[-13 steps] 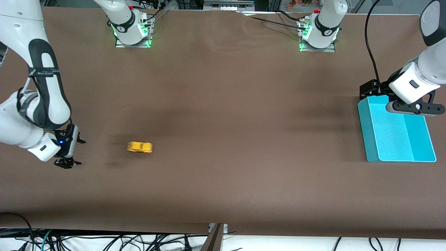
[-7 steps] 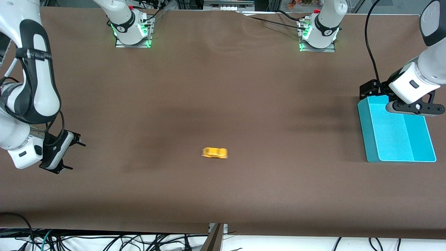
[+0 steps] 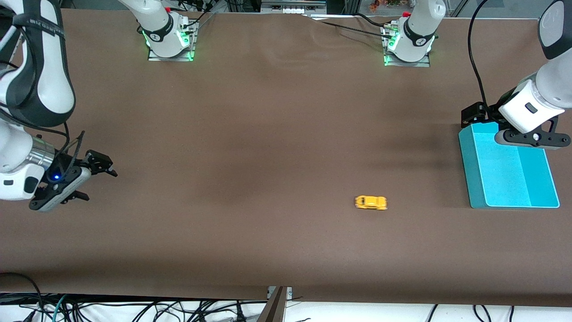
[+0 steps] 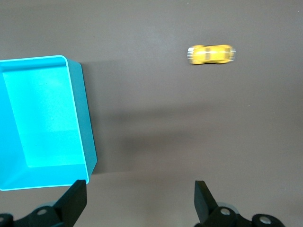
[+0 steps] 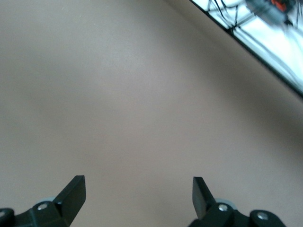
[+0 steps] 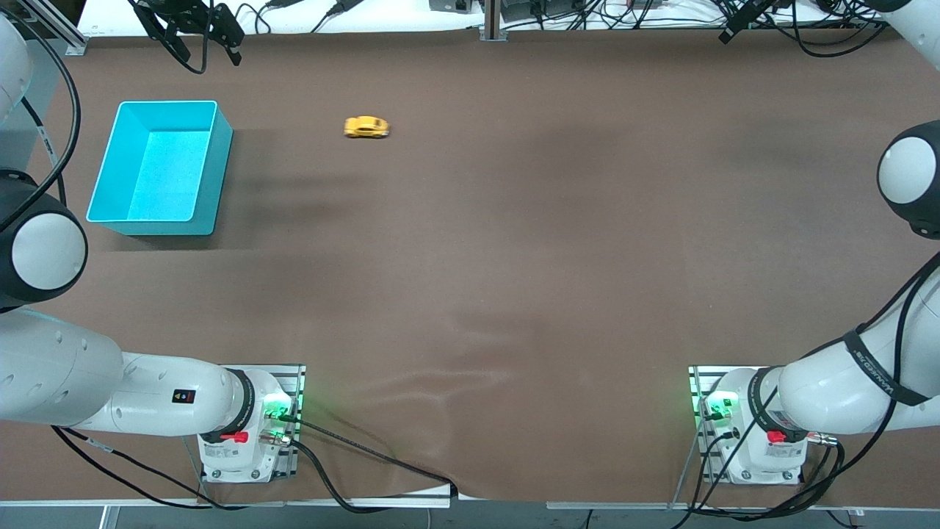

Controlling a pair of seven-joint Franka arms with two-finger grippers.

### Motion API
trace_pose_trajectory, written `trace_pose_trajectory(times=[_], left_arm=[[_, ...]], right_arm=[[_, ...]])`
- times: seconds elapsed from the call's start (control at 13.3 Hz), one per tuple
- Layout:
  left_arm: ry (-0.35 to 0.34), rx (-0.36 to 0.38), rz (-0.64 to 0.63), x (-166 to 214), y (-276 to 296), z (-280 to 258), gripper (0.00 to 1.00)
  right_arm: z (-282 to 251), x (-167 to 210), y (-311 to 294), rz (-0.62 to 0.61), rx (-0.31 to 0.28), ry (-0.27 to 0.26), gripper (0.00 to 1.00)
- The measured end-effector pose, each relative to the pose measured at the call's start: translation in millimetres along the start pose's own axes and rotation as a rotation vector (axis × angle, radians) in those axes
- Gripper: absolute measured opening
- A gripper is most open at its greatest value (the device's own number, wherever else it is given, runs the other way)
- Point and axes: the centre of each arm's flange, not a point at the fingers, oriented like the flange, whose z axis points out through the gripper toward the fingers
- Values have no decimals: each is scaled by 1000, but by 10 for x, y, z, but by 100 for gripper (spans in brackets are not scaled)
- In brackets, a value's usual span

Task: Wind and store yellow beetle car
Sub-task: 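Open the right gripper, releasing the car, and withdraw the right arm, then move the left gripper from the tray over the stopped car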

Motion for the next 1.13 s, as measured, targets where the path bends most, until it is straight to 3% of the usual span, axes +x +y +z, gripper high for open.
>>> trace_pose_trajectory(times=[0.23, 0.38, 0.75, 0.9, 1.13], left_arm=[[0, 0, 0, 1, 0, 1, 100], [-10, 0, 0, 12, 2, 36, 100], [-70, -1, 17, 308, 19, 555, 100], [-52, -2, 88, 548, 18, 876, 100], [-68, -9, 300, 834, 11, 1336, 100]], right_arm=[[-171, 23, -223, 249, 28, -61, 100], [-421, 140, -438, 279, -29, -98, 100], [-1002, 65, -314, 314, -134, -55, 100], [-1161, -37, -268, 324, -160, -56, 100], [-1225, -141, -348, 371, -140, -96, 100]])
